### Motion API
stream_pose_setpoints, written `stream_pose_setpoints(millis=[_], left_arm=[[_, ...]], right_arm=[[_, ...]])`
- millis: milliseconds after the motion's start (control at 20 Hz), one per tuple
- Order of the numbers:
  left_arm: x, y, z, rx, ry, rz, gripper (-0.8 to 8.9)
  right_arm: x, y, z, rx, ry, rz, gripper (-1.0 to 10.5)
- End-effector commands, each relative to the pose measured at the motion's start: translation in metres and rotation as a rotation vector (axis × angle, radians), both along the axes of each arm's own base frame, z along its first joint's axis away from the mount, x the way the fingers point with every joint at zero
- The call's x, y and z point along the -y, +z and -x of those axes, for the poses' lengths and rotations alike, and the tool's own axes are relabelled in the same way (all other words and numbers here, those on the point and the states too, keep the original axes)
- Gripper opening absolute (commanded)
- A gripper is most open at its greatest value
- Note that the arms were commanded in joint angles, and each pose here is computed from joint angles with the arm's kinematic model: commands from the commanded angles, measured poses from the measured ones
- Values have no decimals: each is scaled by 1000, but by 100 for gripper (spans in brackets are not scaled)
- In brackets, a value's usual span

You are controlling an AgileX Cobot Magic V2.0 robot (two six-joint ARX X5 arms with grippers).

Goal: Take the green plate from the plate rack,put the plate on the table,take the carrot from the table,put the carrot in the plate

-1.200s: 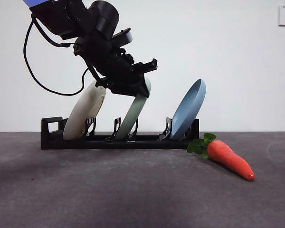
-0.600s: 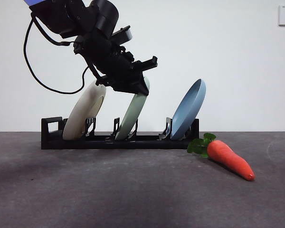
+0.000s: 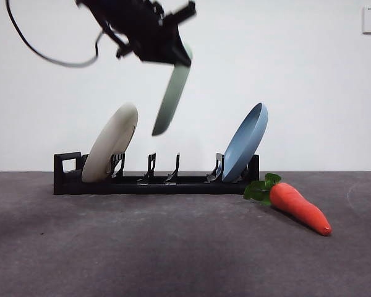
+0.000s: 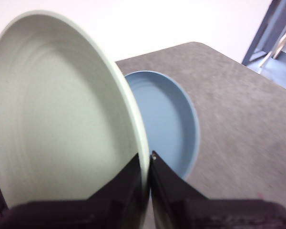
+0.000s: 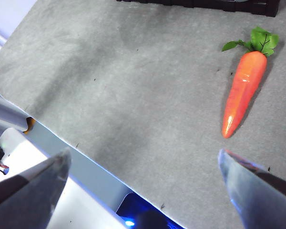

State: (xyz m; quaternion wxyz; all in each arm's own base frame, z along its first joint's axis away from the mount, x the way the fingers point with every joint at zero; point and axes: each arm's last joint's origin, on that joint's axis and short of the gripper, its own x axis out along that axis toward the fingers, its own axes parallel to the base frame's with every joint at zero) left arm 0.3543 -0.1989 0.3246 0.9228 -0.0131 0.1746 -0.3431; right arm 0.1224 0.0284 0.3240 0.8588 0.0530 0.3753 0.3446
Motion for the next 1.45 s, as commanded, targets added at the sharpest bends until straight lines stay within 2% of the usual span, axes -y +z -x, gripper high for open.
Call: stream_pose_setpoints(millis=[50, 200, 300, 450, 550, 1000, 1200, 1450], left_arm=[[-1, 25, 28, 48, -83, -71, -8], [-3, 46, 72, 39, -173, -196, -7], [-4, 52, 103, 8, -199, -318, -7], [3, 45, 138, -52, -203, -544, -6], [11, 31, 150, -67, -237, -645, -6], [39, -96, 179, -32, -340, -912, -6], [52, -129, 190, 46, -385, -1051, -6], [74, -156, 200, 64, -459, -1092, -6]], right_arm=[[0, 1, 0, 7, 2, 0, 598], [0, 1, 0, 7, 2, 0, 598], [0, 1, 0, 7, 2, 0, 598], [0, 1, 0, 7, 2, 0, 598], [0, 1, 0, 7, 2, 0, 598], [0, 1, 0, 2, -3, -3, 598], [0, 1, 0, 2, -3, -3, 598], [0, 0, -2, -8, -3, -2, 598]])
